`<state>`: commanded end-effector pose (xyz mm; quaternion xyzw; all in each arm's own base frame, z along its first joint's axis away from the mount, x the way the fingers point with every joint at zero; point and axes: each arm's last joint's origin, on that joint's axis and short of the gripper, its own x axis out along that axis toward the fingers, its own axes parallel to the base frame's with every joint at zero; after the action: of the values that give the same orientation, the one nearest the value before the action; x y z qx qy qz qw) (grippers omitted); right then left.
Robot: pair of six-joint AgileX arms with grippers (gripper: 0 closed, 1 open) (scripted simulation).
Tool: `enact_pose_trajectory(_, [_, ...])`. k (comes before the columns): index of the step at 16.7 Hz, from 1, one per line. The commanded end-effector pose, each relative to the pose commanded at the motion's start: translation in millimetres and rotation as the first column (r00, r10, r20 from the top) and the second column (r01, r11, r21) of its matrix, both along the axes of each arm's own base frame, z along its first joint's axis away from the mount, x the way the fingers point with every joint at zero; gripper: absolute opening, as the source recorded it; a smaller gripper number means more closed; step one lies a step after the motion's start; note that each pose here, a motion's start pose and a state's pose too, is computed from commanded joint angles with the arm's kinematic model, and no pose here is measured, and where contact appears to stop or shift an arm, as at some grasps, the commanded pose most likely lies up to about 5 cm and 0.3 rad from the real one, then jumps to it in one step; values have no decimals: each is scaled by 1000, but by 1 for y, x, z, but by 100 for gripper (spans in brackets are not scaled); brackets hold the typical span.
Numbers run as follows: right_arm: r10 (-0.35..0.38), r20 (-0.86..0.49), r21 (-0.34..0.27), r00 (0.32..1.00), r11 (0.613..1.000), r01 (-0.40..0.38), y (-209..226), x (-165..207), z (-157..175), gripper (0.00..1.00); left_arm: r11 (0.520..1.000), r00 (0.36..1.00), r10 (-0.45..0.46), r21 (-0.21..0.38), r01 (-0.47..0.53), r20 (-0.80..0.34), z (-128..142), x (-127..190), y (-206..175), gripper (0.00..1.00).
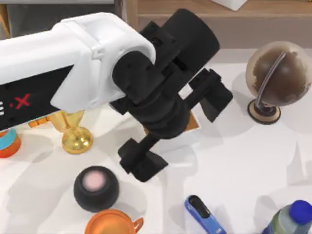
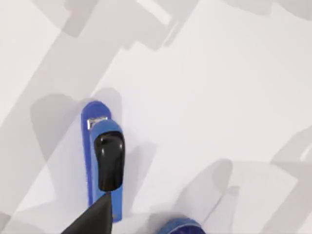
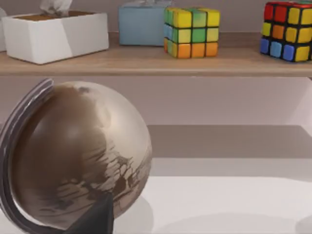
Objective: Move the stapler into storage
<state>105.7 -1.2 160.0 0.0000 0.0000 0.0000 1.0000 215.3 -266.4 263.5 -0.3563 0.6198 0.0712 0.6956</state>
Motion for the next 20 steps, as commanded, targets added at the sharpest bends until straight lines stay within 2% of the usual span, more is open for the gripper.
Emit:
enact_pose_trajectory(2, [0, 0, 0, 1000, 1000, 0, 0, 0, 0, 100, 994, 995, 7, 109, 3, -98, -32, -3, -34, 100])
enact_pose_trajectory(5, [0, 0, 0, 1000, 1000, 0, 0, 0, 0, 100, 968, 982, 33, 249, 14, -184, -73, -15, -69, 100])
enact_pose_trajectory(8, [0, 0, 0, 1000, 1000, 0, 0, 0, 0, 100, 942, 974, 46, 334, 31, -220, -98, -25, -84, 100])
enact_pose_trajectory(15, [0, 0, 0, 1000, 1000, 0, 0, 0, 0, 100, 938, 973, 50, 345, 31, -224, -102, -26, -86, 100])
enact_pose_trajectory(20, [0, 0, 0, 1000, 1000, 0, 0, 0, 0, 100, 939, 974, 47, 342, 32, -222, -139, -26, -88, 100])
